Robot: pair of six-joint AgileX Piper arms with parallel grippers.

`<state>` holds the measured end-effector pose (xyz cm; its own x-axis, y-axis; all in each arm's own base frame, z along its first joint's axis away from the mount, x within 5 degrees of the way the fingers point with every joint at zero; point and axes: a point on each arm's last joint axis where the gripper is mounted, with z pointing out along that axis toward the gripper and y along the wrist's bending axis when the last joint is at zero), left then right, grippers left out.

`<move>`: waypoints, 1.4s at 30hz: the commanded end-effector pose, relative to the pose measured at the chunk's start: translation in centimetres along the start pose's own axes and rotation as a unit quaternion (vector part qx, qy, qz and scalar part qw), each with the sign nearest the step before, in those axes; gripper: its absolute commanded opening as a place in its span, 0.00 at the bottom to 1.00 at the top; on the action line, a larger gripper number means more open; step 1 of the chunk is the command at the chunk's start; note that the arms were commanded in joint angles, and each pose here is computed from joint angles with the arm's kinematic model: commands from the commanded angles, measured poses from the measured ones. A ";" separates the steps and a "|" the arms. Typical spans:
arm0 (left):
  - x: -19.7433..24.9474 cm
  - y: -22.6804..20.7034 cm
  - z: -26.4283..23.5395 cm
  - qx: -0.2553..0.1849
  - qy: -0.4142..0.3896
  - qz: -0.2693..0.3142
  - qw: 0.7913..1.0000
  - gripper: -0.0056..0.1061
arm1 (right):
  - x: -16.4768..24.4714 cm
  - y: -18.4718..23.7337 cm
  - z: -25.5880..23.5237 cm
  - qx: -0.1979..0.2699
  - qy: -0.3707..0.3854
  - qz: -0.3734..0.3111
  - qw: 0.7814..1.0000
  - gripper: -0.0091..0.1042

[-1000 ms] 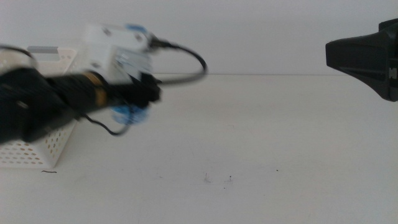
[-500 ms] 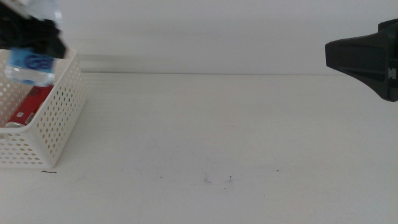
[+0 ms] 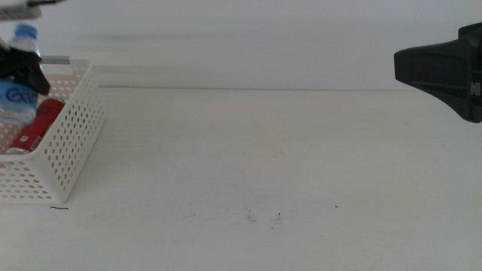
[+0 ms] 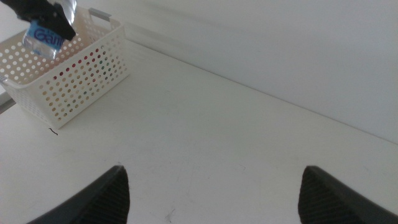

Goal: Use arms to grab the bottles and put them into the dustbin to the left of the table.

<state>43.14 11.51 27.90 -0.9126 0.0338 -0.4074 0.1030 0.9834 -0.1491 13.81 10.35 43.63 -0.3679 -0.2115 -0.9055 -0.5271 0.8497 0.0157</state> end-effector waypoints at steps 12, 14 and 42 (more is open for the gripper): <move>0.2 0.7 1.9 0.010 0.026 0.001 1.000 0.68 | -0.1 -0.1 -0.2 0.003 -0.005 -0.002 1.000 0.84; 0.2 0.5 1.4 0.011 0.027 -0.002 1.000 0.82 | -0.1 -0.1 -0.2 0.003 -0.005 -0.002 1.000 0.84; 16.6 -20.8 -23.6 0.067 -0.386 0.129 0.911 0.89 | -0.1 -0.1 -0.2 0.003 -0.005 -0.002 1.000 0.84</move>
<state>18.29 -3.92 45.24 -0.3684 0.0850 -0.9258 0.3479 0.9361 -0.0525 13.81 10.35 43.63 -0.3679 -0.2115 -0.9055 -0.5271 0.8497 0.0157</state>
